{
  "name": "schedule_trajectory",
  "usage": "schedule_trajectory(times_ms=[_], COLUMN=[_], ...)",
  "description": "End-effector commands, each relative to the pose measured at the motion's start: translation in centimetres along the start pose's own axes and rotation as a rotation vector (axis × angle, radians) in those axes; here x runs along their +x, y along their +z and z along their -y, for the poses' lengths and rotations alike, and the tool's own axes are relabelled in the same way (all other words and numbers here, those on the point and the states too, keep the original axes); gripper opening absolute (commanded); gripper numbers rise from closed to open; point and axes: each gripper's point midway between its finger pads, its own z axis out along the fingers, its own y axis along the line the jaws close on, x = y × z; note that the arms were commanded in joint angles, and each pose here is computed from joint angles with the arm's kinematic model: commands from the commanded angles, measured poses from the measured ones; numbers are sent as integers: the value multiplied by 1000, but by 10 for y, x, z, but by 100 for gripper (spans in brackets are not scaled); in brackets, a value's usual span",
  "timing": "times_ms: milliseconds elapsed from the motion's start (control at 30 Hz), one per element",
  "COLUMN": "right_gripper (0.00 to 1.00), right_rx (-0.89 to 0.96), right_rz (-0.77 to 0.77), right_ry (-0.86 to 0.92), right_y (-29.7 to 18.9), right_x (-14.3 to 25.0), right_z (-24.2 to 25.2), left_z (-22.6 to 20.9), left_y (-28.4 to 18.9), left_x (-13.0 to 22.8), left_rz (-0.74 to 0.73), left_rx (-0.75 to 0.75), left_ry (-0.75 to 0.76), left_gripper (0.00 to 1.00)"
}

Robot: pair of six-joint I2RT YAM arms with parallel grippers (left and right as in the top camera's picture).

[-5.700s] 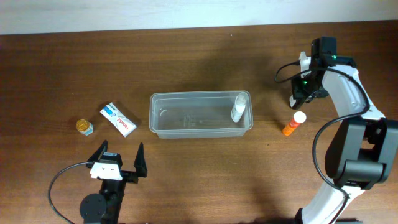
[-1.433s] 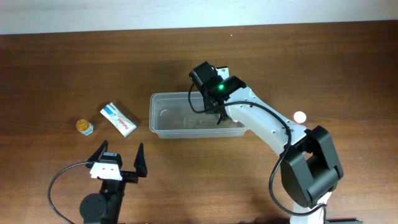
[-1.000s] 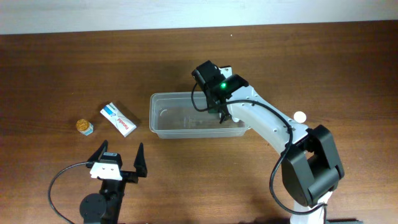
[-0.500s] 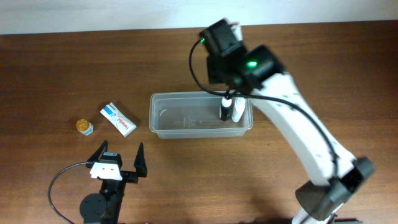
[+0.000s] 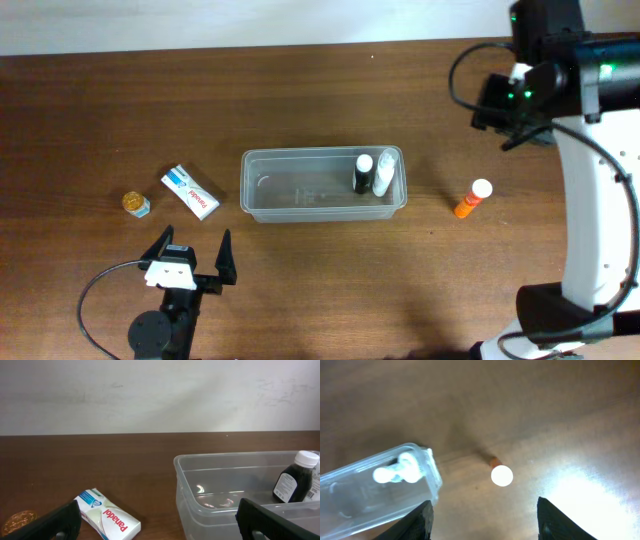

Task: Pack container
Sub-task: 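Move the right gripper down onto the orange tube and grasp it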

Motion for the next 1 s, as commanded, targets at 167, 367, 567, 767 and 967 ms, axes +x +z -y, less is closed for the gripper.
schedule_trajectory(times_ms=[167, 367, 567, 767, 967], right_gripper=[59, 59, 59, 59, 59], right_rx=[33, 33, 66, 76, 72], right_rz=[-274, -332, -351, -327, -319], right_ry=[-75, -111, -134, -142, -143], right_y=[75, 126, 160, 167, 167], right_x=[47, 67, 82, 79, 77], right_z=[15, 14, 21, 23, 22], left_z=[-1, -1, -1, -1, -1], left_y=[0, 0, 0, 0, 0], left_x=[1, 1, 1, 1, 1], left_rz=[-3, -3, -3, -3, -3], left_rx=[-6, -6, -6, -6, -6], left_ry=[18, 18, 18, 18, 18], left_gripper=[99, 99, 99, 100, 99])
